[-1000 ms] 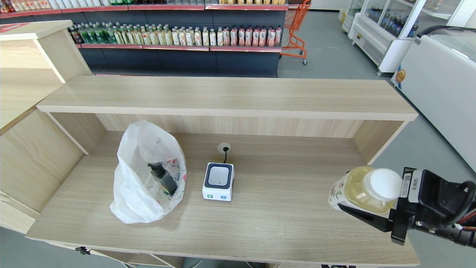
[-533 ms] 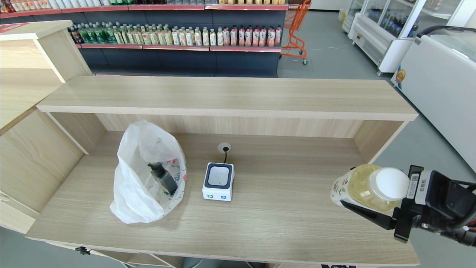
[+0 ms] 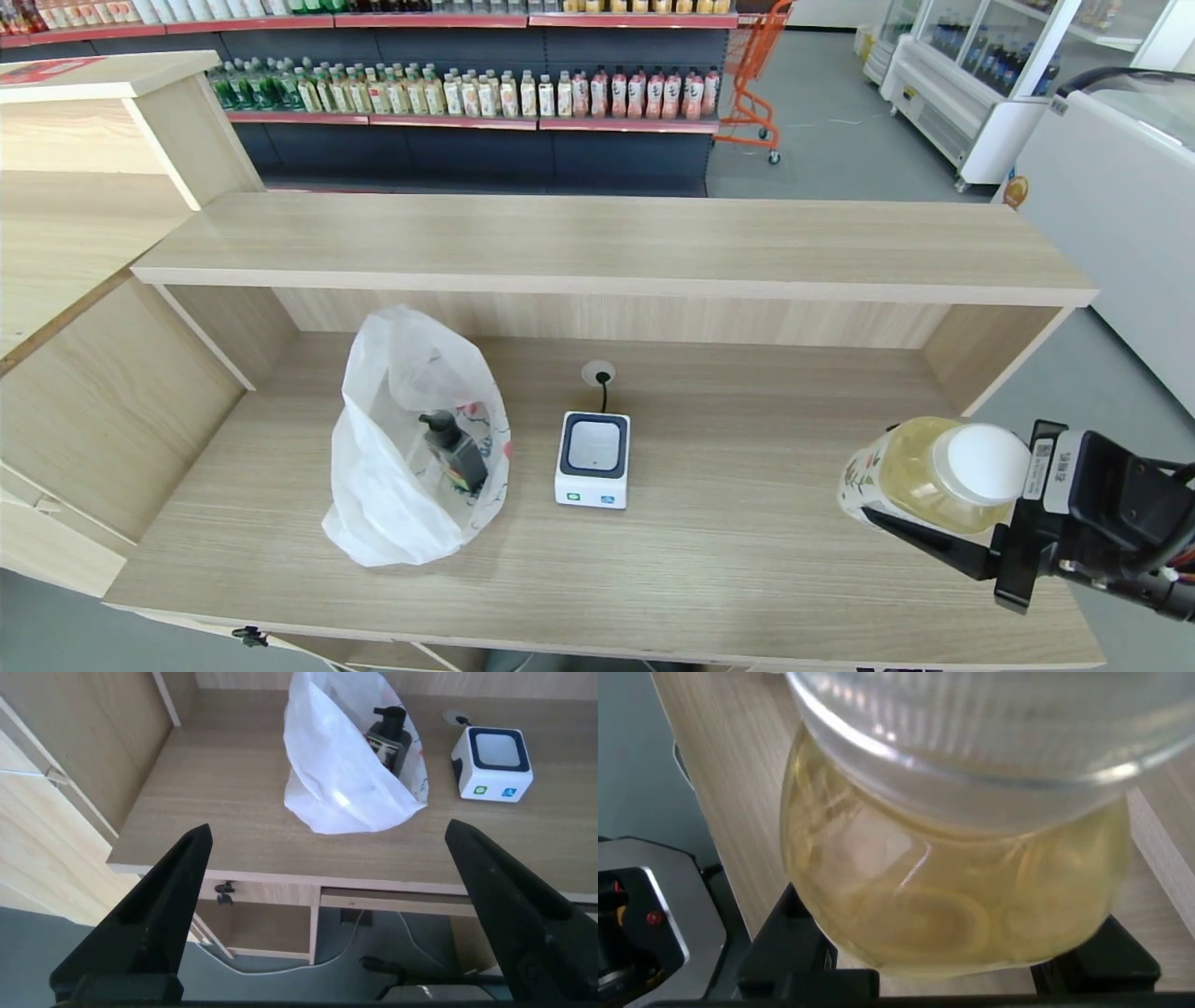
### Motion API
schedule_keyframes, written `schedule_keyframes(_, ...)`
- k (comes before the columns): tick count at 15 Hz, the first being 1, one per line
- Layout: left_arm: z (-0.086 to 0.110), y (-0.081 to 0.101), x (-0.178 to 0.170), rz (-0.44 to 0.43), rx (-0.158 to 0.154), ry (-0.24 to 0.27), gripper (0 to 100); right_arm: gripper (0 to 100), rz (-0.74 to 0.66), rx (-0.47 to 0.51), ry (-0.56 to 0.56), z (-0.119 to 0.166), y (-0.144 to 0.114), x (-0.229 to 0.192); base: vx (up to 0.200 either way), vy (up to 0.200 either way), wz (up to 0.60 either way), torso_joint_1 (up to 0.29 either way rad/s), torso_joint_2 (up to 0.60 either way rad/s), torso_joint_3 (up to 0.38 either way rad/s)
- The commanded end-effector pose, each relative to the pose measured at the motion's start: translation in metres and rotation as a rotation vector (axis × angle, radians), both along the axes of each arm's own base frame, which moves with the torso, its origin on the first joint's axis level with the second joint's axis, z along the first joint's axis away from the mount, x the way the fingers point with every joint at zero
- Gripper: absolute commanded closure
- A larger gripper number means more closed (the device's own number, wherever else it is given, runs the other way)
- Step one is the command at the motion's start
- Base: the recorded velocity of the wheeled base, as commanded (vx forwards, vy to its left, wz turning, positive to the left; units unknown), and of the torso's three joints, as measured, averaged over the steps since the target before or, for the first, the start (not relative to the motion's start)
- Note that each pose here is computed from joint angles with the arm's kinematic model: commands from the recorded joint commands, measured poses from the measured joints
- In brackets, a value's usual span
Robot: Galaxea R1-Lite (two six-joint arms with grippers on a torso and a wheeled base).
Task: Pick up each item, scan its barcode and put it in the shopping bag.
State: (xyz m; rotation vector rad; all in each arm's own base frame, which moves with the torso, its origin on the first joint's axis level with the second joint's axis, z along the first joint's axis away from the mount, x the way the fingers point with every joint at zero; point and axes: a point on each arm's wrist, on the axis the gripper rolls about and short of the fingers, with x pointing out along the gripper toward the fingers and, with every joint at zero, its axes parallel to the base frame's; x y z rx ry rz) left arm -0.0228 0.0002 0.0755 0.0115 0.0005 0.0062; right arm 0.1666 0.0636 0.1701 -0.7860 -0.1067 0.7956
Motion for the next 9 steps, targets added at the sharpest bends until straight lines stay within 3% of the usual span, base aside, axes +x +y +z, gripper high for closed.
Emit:
schedule_keyframes(1, 0.000, 0.000, 0.000, 0.000, 0.001, 0.000, 0, 100, 0.000, -0.002, 0.006, -0.001, 0.000, 0.001, 0.000, 0.200, 0.00, 0.012, 0.00, 0.002)
schedule_keyframes(9, 0.000, 0.000, 0.000, -0.002, 0.002, 0.000, 0, 100, -0.055, 0.007, 0.036, -0.007, -0.008, 0.033, 0.000, 0.200, 0.00, 0.002, 0.00, 0.001)
